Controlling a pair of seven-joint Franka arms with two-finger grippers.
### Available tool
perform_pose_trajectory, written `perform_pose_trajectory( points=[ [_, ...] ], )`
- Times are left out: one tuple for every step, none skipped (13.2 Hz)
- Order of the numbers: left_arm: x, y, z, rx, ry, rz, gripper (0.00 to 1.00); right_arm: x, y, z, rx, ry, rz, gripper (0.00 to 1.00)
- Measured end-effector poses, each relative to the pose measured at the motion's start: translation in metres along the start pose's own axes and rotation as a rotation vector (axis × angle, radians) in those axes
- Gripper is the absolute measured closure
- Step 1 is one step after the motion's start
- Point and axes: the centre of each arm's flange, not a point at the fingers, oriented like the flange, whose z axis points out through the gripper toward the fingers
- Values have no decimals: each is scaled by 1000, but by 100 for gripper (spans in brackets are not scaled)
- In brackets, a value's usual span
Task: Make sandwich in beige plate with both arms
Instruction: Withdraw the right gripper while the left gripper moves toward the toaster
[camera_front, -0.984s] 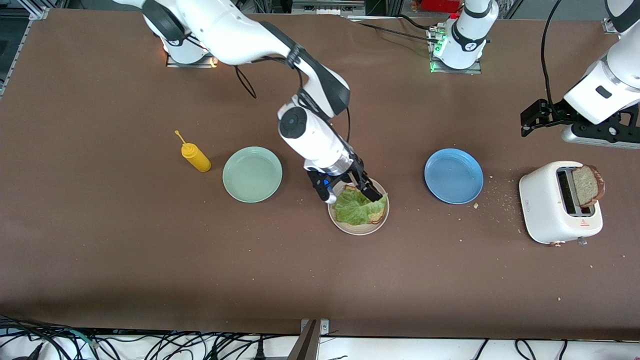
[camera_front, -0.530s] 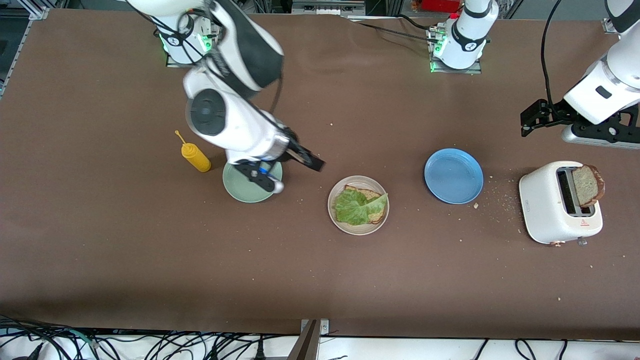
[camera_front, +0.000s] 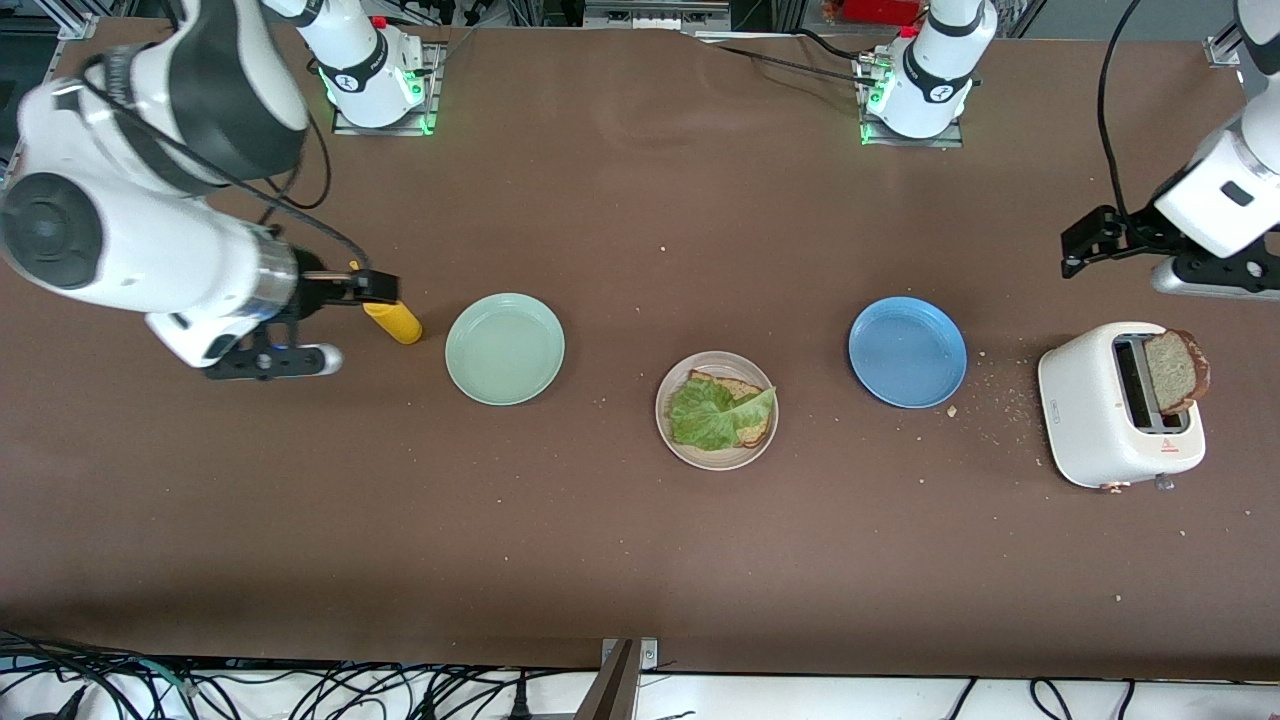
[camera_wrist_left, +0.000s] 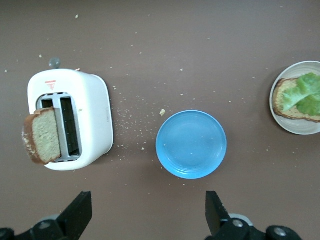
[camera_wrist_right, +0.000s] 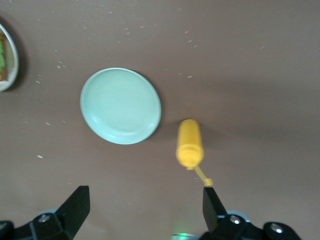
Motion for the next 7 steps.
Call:
perform_pose_trajectory(
  points=[
    [3,-17,8,9,-14,-25,0,-2,24,-5,-4,7,-24,0],
    [6,-37,17,22,-24,-51,0,-5,44,-11,-5,17,-39,0],
    [10,-57,26,27,-34,-77,0,-7,63,-16,-4,31,-51,0],
    [15,-76,34,28,-37,-91,0,-8,80,-21,-3,48,-57,0],
    [22,-92,43,33,-21,-78,0,-11,95,-21,1,61,-54,0],
    [29,-106,52,36,-1,-57,0,-15,111,-18,4,77,-41,0],
    [34,-122,64,37,11,-41,0,-20,127,-14,-4,96,-39,0]
  ],
)
